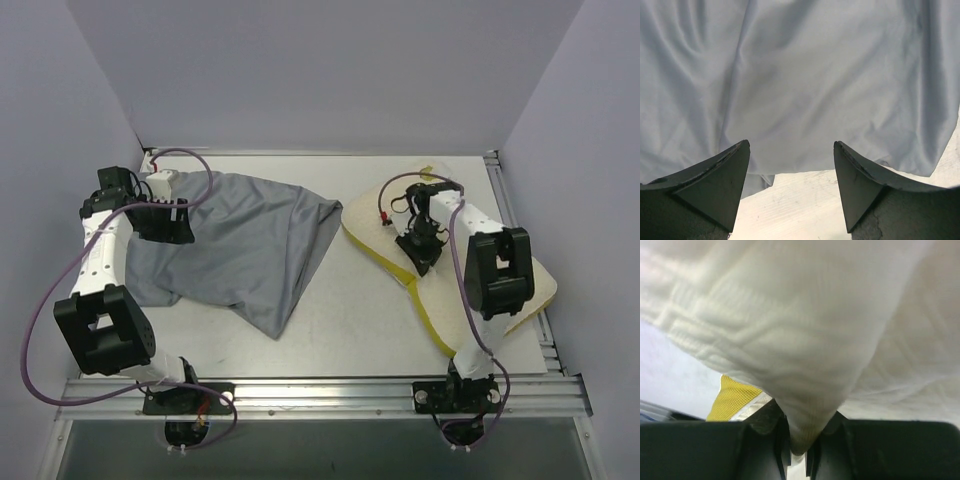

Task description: Put the pillow into the pillowcase

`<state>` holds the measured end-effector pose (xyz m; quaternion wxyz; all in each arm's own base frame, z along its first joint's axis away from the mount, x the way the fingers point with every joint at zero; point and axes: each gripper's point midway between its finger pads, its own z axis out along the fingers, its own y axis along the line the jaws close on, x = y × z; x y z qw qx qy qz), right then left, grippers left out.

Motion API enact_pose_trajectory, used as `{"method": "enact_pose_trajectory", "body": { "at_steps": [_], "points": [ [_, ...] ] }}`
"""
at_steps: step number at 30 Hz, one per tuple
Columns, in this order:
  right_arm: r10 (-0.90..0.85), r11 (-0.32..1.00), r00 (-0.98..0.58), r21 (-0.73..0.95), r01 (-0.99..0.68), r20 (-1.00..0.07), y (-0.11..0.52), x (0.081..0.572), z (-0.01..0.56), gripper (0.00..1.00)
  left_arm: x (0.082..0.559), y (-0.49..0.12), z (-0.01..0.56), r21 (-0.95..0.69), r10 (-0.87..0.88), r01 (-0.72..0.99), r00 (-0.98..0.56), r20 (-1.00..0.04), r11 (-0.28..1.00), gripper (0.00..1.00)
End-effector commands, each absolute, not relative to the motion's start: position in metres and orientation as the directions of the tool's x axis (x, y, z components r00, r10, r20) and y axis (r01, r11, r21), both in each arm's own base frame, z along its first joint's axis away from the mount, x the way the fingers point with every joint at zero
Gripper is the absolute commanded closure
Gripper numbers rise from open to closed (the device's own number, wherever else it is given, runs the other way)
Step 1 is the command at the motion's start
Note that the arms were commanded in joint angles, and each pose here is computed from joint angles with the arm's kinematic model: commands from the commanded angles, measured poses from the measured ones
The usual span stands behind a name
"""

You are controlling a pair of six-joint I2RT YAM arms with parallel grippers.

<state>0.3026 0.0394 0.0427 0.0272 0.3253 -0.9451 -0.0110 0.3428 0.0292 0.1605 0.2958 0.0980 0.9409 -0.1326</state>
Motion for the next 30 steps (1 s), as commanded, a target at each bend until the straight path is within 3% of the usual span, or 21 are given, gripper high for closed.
{"method": "enact_pose_trajectory", "body": {
  "at_steps": [1,4,5,9,10,13,14,15,16,18,20,22,23,27,30],
  "points": [
    [-0.828,0.561,-0.561,-0.036,-0.827,0.0,0.015,0.277,0.088,1.0,0.347,0.022,0.185,-0.204,0.103,0.298,-0.761,-0.641,0.933,0.23],
    [-0.943,0.326,-0.331,-0.135,-0.936,0.019,-0.004,0.258,0.097,1.0,0.35,0.02,0.185,-0.22,0.096,0.304,-0.758,-0.645,0.927,0.23],
    [-0.98,0.188,-0.196,-0.142,-0.972,0.044,-0.009,0.254,0.095,1.0,0.35,0.017,0.184,-0.236,0.093,0.314,-0.758,-0.645,0.92,0.23],
    [-0.998,-0.001,-0.01,-0.165,-0.986,0.069,-0.02,0.224,0.082,1.0,0.354,0.01,0.188,-0.264,0.085,0.334,-0.749,-0.657,0.905,0.23],
    [-0.995,-0.005,-0.012,-0.171,-0.985,0.097,-0.026,0.223,0.082,0.95,0.356,0.008,0.191,-0.265,0.087,0.342,-0.744,-0.663,0.902,0.23],
    [-0.985,0.11,-0.134,-0.206,-0.972,0.107,-0.03,0.22,0.091,0.46,0.356,0.003,0.198,-0.254,0.107,0.373,-0.722,-0.683,0.892,0.22],
    [-0.977,0.171,-0.192,-0.2,-0.965,0.088,-0.027,0.216,0.099,0.09,0.356,0.001,0.2,-0.242,0.122,0.385,-0.715,-0.689,0.891,0.21],
    [-0.955,0.279,-0.293,-0.2,-0.939,0.043,-0.022,0.215,0.107,0.0,0.356,-0.001,0.202,-0.233,0.133,0.396,-0.707,-0.694,0.888,0.2],
    [-0.931,0.364,-0.355,-0.234,-0.902,-0.078,-0.006,0.233,0.134,0.0,0.355,-0.003,0.206,-0.219,0.145,0.405,-0.697,-0.702,0.888,0.18],
    [-0.824,0.558,-0.532,-0.122,-0.82,-0.194,0.017,0.228,0.156,0.0,0.353,-0.012,0.208,-0.19,0.183,0.433,-0.684,-0.706,0.881,0.17],
    [-0.712,0.66,-0.597,-0.064,-0.748,-0.37,0.048,0.248,0.199,0.0,0.35,-0.023,0.211,-0.166,0.213,0.457,-0.667,-0.714,0.874,0.16],
    [-0.571,0.769,-0.705,0.026,-0.639,-0.42,0.07,0.26,0.211,0.0,0.352,-0.027,0.218,-0.13,0.223,0.462,-0.632,-0.742,0.877,0.15],
    [-0.536,0.796,-0.713,0.013,-0.605,-0.452,0.079,0.273,0.222,0.0,0.35,-0.03,0.216,-0.137,0.215,0.457,-0.634,-0.743,0.879,0.03],
    [-0.428,0.871,-0.82,0.07,-0.487,-0.38,0.106,0.297,0.201,0.0,0.352,-0.031,0.222,-0.138,0.18,0.425,-0.626,-0.759,0.894,0.03],
    [-0.568,0.793,-0.747,0.013,-0.609,-0.345,0.124,0.292,0.178,0.0,0.35,-0.034,0.224,-0.139,0.189,0.446,-0.612,-0.768,0.884,0.03]
  ]
}}
